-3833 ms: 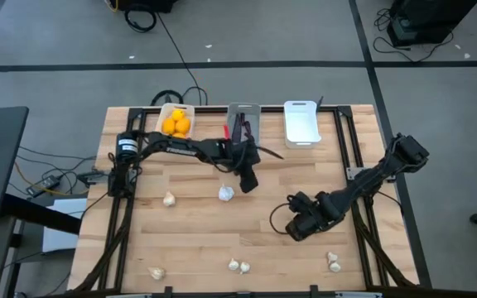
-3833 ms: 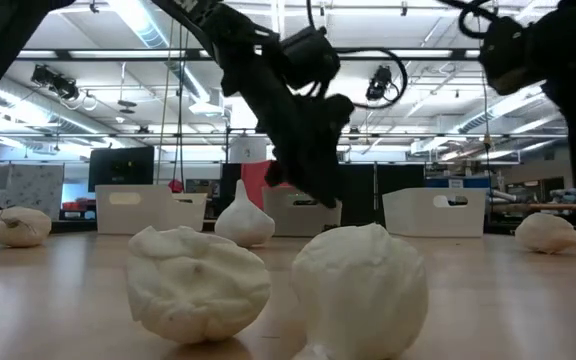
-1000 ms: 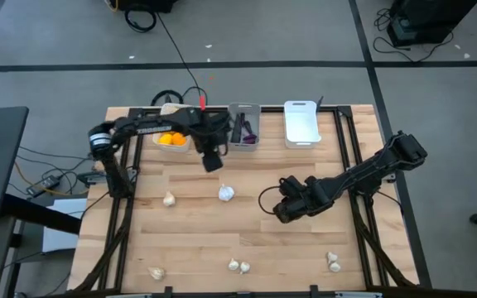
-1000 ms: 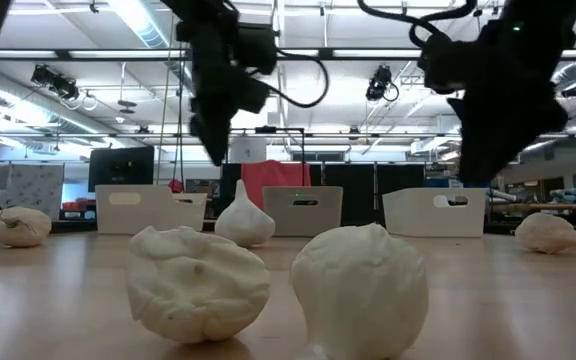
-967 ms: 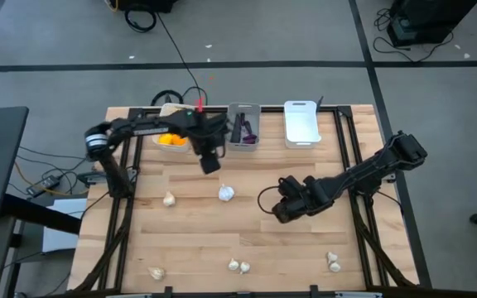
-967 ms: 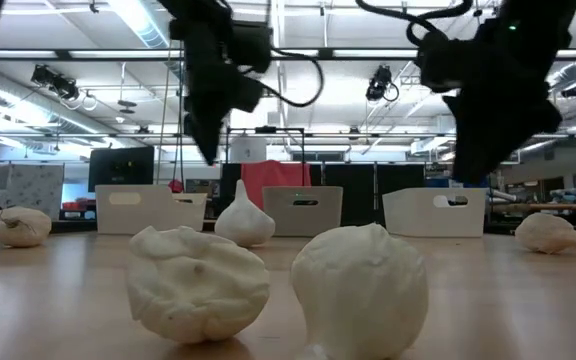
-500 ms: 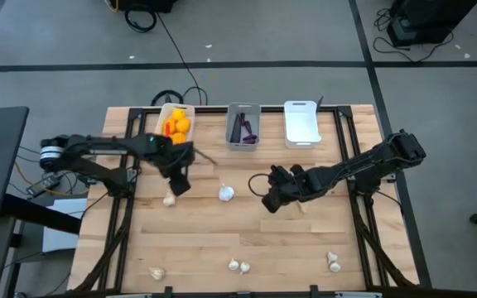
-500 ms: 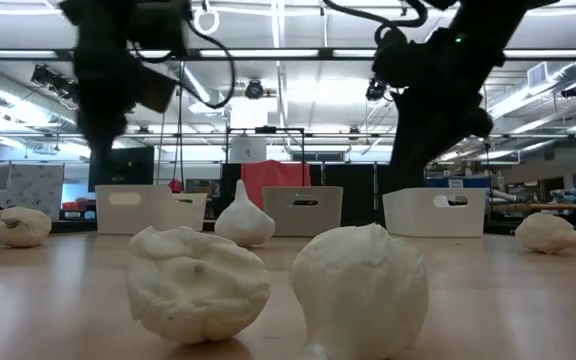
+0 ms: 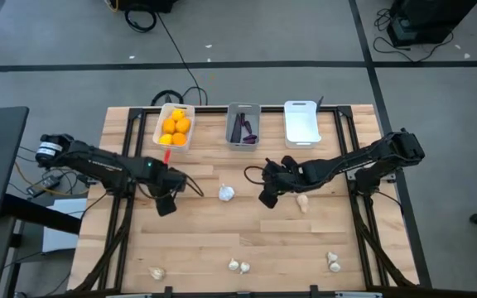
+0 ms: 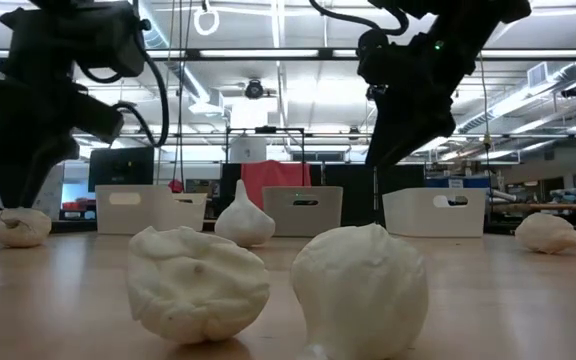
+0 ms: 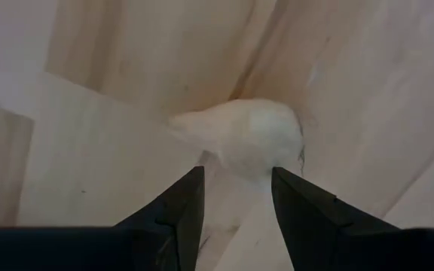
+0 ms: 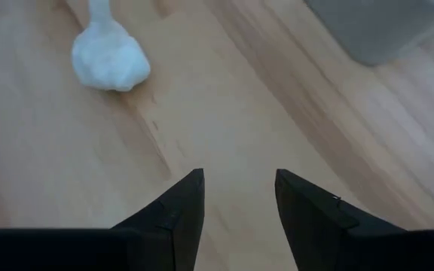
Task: Sort produce into baskets
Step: Put the garlic into the right white bin
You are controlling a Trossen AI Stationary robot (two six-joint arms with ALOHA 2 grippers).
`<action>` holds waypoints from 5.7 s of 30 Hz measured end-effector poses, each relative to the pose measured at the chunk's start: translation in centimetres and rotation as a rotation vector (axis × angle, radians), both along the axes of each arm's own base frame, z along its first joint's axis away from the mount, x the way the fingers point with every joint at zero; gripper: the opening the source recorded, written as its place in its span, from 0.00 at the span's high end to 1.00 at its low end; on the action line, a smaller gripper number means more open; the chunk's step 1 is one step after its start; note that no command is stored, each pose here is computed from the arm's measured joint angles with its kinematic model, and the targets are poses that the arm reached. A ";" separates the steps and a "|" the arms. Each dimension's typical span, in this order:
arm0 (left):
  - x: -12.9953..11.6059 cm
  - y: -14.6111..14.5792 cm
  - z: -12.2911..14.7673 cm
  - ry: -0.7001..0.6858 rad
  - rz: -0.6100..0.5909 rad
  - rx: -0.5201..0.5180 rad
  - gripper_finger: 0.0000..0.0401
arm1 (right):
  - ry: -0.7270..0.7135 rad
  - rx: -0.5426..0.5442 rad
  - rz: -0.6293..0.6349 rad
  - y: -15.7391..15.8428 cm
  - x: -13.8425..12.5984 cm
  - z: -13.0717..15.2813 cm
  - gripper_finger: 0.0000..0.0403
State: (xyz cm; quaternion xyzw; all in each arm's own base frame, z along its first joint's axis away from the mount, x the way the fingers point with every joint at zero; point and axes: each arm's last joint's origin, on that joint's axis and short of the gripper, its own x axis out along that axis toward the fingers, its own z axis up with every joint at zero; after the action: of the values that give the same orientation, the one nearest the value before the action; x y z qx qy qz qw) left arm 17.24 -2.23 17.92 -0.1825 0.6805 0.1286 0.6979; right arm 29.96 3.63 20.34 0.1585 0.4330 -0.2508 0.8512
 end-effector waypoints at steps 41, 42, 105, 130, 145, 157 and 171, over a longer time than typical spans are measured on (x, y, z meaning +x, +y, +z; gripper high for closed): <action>2.0 -0.9 -1.7 -0.342 0.395 -0.123 0.19 | -0.034 0.200 -0.036 1.4 0.0 0.0 0.57; 2.0 -0.9 -1.8 -0.345 0.400 -0.113 0.15 | -0.035 0.200 -0.036 1.4 0.0 0.0 0.57; 11.1 -1.9 7.8 -1.044 -0.197 0.190 0.68 | -0.586 0.681 -0.027 -0.6 4.2 4.1 0.52; 11.4 -1.8 8.6 -1.118 -0.163 0.235 0.63 | -0.675 0.558 0.064 -1.0 4.6 4.8 0.97; 11.3 -1.5 8.3 -1.079 -0.086 0.274 0.32 | -0.621 0.426 -0.027 -2.7 4.3 4.1 0.99; 10.0 -0.2 6.1 -0.819 0.110 0.213 0.31 | -0.275 0.325 -0.194 -6.0 1.3 2.3 0.98; 13.0 -0.9 0.7 -0.681 -0.149 0.139 0.32 | 0.080 0.330 -0.217 -6.9 -1.5 0.4 0.66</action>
State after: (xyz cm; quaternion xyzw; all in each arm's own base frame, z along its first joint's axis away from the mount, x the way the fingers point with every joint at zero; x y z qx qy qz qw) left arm 30.26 -3.17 18.66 -0.1168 0.4098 0.0554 0.9030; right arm 28.46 -3.29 20.72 0.3313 0.4821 -0.2727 0.7639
